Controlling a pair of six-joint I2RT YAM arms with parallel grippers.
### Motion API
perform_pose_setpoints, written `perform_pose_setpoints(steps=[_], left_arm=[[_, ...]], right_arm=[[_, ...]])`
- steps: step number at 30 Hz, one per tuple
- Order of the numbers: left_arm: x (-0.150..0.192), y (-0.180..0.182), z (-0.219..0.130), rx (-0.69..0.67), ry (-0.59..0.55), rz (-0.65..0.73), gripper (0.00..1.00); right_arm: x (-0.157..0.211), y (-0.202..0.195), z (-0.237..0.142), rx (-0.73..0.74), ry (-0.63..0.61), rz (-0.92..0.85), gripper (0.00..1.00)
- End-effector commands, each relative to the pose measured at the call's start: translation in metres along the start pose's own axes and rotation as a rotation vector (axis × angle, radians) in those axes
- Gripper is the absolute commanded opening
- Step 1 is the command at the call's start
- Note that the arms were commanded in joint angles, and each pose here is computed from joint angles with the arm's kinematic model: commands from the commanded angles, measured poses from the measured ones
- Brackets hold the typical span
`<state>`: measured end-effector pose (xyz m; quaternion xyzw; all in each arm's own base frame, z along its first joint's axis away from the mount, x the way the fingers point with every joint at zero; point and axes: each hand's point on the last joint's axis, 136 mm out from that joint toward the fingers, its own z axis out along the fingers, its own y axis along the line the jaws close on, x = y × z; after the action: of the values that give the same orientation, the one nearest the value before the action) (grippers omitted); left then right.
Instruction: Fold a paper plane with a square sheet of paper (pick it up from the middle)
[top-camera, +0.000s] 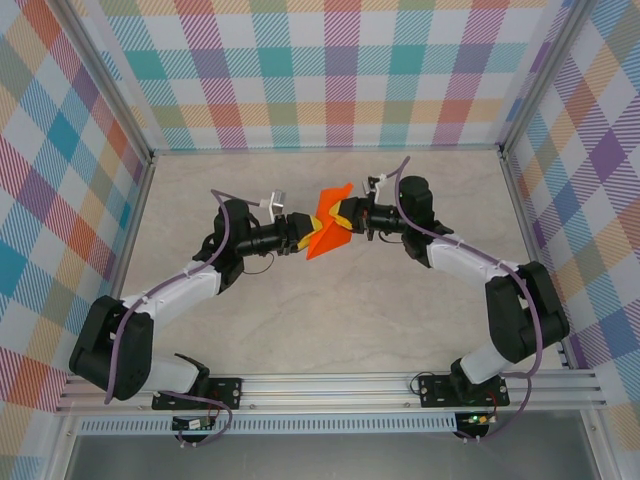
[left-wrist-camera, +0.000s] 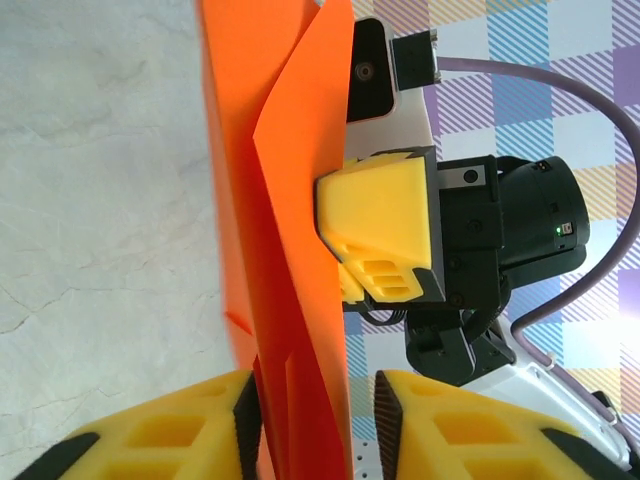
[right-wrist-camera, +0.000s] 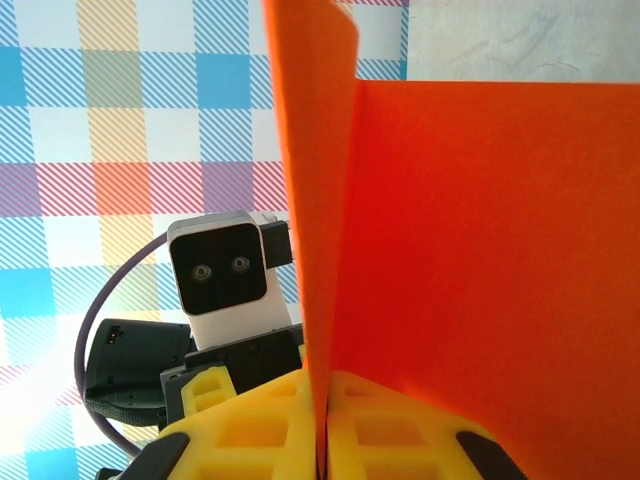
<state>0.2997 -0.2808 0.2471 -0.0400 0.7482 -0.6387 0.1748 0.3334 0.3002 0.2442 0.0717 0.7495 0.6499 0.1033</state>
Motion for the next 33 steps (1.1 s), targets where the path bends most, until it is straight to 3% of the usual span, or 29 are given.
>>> perform_pose_setpoints(steps=[1,6,11,14,18,26,33], left_arm=[[-0.004,-0.01,0.004,0.022,-0.006,0.026,0.28],[-0.004,-0.006,0.004,-0.012,-0.001,0.031,0.14],[-0.002,0.014,-0.004,-0.192,0.005,0.074,0.07],[-0.002,0.034,-0.02,-0.395,0.012,0.127,0.05],[-0.007,0.067,-0.058,-0.769,0.032,0.197,0.04],[-0.035,0.086,-0.124,-1.478,0.015,0.458,0.04],[-0.04,0.107,-0.111,-1.815,0.061,0.636,0.04]], right_arm=[[0.004,-0.008,0.001,0.0,0.024,0.001,0.1],[0.007,-0.015,0.0,0.045,0.031,-0.002,0.18],[0.004,-0.032,-0.023,0.27,-0.041,-0.069,0.49],[0.003,-0.041,-0.047,0.442,-0.105,-0.143,0.64],[0.004,-0.051,-0.075,0.579,-0.171,-0.211,0.81],[0.009,-0.072,-0.104,0.717,-0.235,-0.22,0.91],[0.009,-0.084,-0.117,0.787,-0.278,-0.195,0.91]])
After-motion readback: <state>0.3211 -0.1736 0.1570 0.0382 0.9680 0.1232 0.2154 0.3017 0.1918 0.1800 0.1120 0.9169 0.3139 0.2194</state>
